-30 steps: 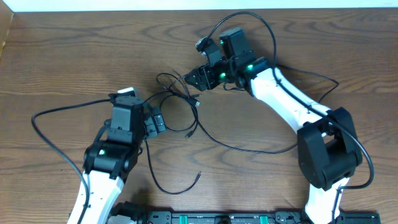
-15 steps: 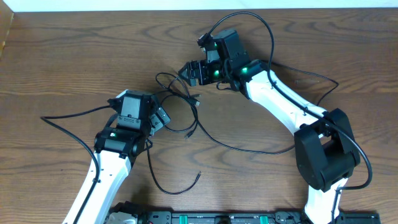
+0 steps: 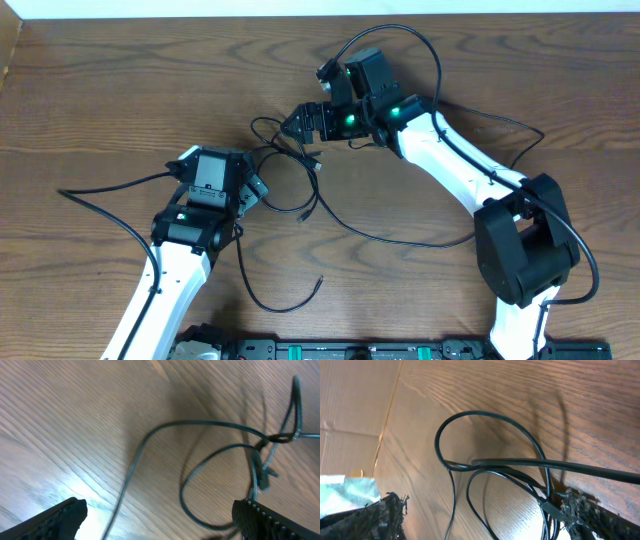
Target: Untangle cables
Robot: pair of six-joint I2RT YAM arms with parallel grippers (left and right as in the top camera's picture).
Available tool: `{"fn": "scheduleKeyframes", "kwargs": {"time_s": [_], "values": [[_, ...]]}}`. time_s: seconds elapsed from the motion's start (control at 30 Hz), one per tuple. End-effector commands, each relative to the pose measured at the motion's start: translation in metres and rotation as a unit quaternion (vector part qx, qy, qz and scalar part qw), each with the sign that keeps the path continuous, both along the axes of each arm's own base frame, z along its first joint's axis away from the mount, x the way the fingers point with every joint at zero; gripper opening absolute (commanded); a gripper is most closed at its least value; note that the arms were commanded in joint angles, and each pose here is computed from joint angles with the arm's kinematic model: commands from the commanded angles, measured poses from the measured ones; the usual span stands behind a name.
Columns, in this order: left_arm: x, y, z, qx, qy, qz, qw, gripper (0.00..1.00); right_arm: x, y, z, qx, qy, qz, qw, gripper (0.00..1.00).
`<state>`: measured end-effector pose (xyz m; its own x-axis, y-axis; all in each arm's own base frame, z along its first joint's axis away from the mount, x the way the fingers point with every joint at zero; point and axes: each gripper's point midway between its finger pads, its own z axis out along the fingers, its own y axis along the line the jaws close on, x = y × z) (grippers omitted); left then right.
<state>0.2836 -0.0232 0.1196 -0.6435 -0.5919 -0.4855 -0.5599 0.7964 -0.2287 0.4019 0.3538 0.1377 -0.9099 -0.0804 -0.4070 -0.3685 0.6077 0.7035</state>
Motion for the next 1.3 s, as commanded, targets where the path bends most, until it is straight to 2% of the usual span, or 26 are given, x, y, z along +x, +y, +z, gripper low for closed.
{"fn": "scheduleKeyframes", "kwargs": {"time_s": [0.0,0.1,0.3,0.4,0.5,0.73,1.03,1.27], "values": [[-0.001,0.015,0.001,0.054,0.004,-0.005,0.999,0.98,0.004,0.003,-0.01,-0.016,0.035,-0.059,0.998,0.99],[-0.002,0.023,0.003,0.076,0.002,0.007,0.997,0.98,0.012,0.004,-0.011,-0.02,0.048,-0.114,0.992,0.99],[0.002,0.041,0.001,0.127,0.005,0.039,0.991,0.98,0.024,0.017,-0.002,-0.001,0.028,-0.165,0.986,0.99],[0.01,0.039,-0.009,0.155,0.025,-0.005,0.988,0.98,0.029,0.02,-0.001,-0.007,0.008,-0.179,0.984,0.99],[0.015,0.038,-0.027,0.198,0.069,-0.077,0.975,0.98,0.034,0.015,-0.003,-0.017,-0.003,-0.193,0.981,0.98],[0.023,0.036,-0.051,0.238,0.115,-0.154,0.952,0.98,0.038,0.014,-0.017,-0.021,0.01,-0.204,0.979,0.98],[0.055,0.028,-0.055,0.28,0.086,-0.227,0.929,0.98,0.044,0.01,-0.019,-0.026,0.0,-0.22,0.975,0.98],[0.075,0.024,-0.059,0.285,0.057,-0.225,0.93,0.98,0.046,0.008,-0.018,-0.026,-0.001,-0.223,0.974,0.97]]}}
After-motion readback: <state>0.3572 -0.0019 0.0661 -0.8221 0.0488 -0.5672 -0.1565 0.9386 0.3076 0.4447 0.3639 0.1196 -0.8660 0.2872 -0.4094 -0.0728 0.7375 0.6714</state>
